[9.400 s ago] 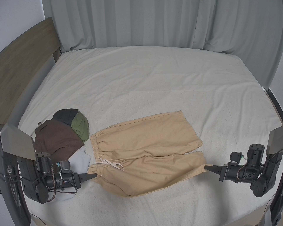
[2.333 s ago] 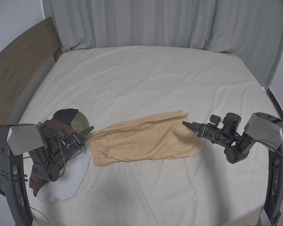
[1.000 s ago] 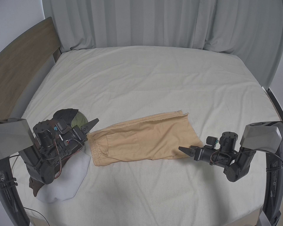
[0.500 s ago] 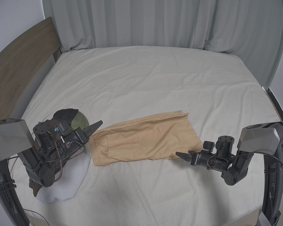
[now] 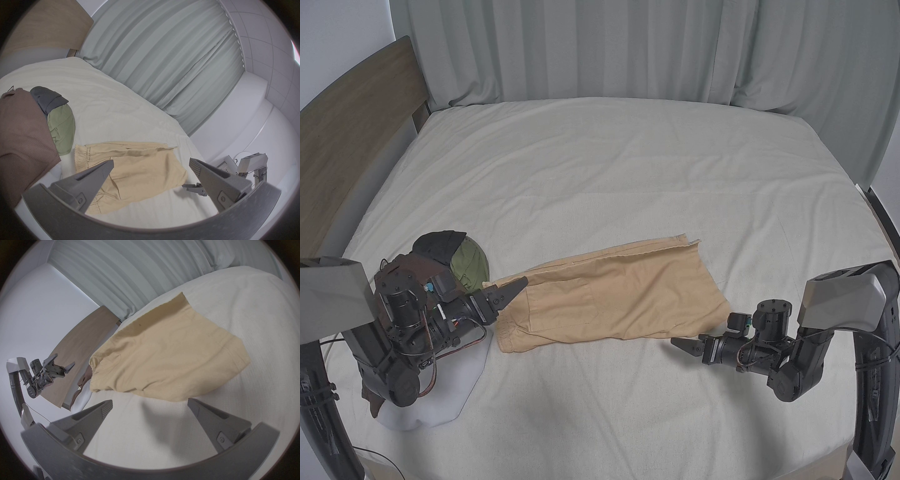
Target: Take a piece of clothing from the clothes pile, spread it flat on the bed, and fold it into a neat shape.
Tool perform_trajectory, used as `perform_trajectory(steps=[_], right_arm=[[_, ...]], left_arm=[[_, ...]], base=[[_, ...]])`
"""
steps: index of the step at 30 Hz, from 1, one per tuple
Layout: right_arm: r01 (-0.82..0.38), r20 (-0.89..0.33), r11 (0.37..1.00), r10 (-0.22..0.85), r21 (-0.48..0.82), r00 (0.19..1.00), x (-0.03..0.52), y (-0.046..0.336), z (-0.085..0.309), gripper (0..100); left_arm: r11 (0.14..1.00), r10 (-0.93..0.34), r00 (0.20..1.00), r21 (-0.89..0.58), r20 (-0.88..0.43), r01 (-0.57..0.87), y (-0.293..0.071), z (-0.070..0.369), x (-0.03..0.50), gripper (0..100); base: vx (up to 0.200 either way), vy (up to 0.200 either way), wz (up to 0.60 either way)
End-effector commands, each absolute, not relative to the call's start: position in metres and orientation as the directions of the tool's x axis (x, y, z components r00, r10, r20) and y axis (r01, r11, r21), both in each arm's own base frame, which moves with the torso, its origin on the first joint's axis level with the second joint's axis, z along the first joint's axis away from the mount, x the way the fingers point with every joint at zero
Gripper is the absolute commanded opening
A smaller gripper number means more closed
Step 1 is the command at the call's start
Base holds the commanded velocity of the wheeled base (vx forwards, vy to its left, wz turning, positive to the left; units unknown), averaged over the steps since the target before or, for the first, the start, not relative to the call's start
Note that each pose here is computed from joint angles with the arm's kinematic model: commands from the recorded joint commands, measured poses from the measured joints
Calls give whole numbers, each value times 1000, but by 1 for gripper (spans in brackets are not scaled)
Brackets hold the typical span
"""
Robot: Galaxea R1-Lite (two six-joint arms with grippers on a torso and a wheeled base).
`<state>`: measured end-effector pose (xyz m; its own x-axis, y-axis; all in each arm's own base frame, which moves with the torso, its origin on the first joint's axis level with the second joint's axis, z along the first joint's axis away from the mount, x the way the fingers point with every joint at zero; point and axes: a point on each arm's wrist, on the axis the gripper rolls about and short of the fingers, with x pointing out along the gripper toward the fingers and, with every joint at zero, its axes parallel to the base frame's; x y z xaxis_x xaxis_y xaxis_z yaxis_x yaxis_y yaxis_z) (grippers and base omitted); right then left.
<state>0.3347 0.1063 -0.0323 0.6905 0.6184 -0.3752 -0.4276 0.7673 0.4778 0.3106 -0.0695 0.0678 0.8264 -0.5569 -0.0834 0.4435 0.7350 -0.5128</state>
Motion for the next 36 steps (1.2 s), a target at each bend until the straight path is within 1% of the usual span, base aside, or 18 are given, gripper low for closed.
perform_trajectory(steps=[1,4,8,14,19,27,28,33,36], right_arm=[[-400,-415,779,606,482,679,333,106,-45,100],[-393,-422,783,601,483,679,334,107,-51,100],[-389,-406,786,592,481,696,341,110,-49,100],[-373,-375,753,614,542,694,350,125,-45,100],[-353,-370,765,591,538,717,360,132,-47,100],[-363,-353,758,597,542,721,369,142,-51,100],[-356,-346,762,587,541,732,372,148,-49,100],[-343,-322,742,591,576,739,377,156,-46,100],[-339,-335,742,595,578,731,376,159,-48,100]], left_arm=[[739,-557,824,-513,-103,436,-70,62,310,100],[740,-557,824,-512,-103,436,-70,62,310,100],[740,-557,824,-511,-100,438,-70,63,311,100],[741,-555,826,-510,-97,437,-69,64,311,100],[740,-556,825,-511,-99,437,-69,63,311,100],[741,-555,827,-509,-95,439,-69,64,311,100],[741,-555,827,-510,-96,438,-69,64,310,100],[740,-555,827,-508,-92,440,-69,64,312,100],[739,-556,826,-508,-90,442,-70,65,312,100]], base=[[0,0,0],[0,0,0],[0,0,0],[0,0,0],[0,0,0],[0,0,0],[0,0,0],[0,0,0],[0,0,0]])
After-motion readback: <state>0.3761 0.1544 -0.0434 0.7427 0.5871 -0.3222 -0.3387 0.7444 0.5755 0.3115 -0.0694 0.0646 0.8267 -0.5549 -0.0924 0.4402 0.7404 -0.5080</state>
